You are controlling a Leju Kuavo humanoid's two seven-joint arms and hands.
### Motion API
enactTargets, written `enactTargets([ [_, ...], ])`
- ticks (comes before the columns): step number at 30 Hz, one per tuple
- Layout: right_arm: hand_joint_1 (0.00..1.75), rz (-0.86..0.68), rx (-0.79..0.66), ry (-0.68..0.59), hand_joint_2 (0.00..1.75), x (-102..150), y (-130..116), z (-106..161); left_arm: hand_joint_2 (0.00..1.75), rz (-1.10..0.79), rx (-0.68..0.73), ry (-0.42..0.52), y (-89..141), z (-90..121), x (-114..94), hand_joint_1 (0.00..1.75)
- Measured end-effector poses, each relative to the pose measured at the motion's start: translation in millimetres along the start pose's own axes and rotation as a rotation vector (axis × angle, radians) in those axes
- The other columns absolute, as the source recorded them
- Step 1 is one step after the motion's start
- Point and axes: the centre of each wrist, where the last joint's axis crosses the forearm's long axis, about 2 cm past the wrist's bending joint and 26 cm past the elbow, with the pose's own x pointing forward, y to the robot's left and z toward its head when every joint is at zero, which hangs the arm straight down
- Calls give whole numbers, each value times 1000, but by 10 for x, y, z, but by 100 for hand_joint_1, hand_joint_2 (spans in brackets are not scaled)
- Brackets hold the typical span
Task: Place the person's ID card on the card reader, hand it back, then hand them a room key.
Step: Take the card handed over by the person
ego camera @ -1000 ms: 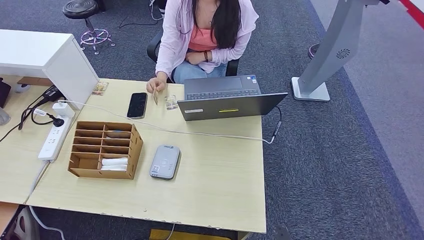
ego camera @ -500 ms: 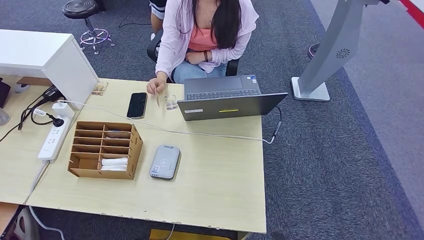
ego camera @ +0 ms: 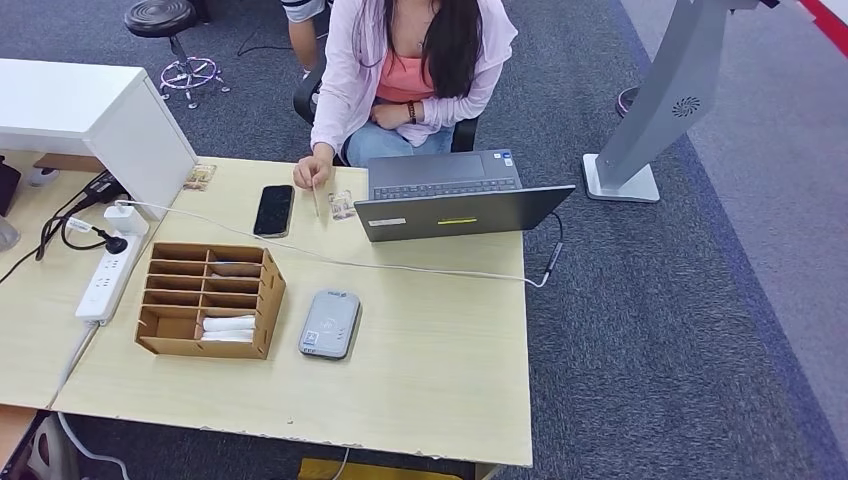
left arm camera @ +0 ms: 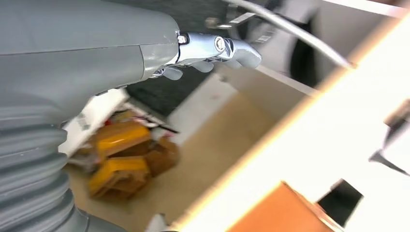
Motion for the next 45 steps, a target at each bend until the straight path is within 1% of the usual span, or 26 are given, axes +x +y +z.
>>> enactTargets([
  [5, 0, 44, 18, 21, 0, -9, 10, 3, 175, -85, -105, -115, -202, -384, 299, 0],
  [9, 0, 81, 33, 29, 0, -11, 17, 4, 175, -166, -185, -171, -491, -762, 475, 0],
  [15, 0, 132, 53, 36, 0, -14, 26, 6, 175, -302, -290, -213, -991, -1269, 669, 0],
  [20, 0, 167, 66, 37, 0, -14, 31, 7, 175, -440, -358, -215, -1374, -1588, 778, 0],
  [28, 0, 212, 81, 31, 0, -11, 34, 7, 175, -691, -446, -221, -1912, -1940, 919, 0],
  [33, 0, 223, 82, 29, 0, -10, 33, 6, 175, -756, -459, -228, -2034, -2013, 955, 0],
  [34, 0, 231, 84, 28, 0, -10, 30, 5, 175, -803, -468, -233, -2115, -2059, 977, 0],
  [37, 0, 260, 92, 27, 0, -10, 23, 2, 175, -978, -495, -266, -2410, -2211, 1066, 0],
  [45, 0, 309, 103, 26, 0, -9, 12, -3, 175, -1276, -491, -360, -2831, -2423, 1246, 0],
])
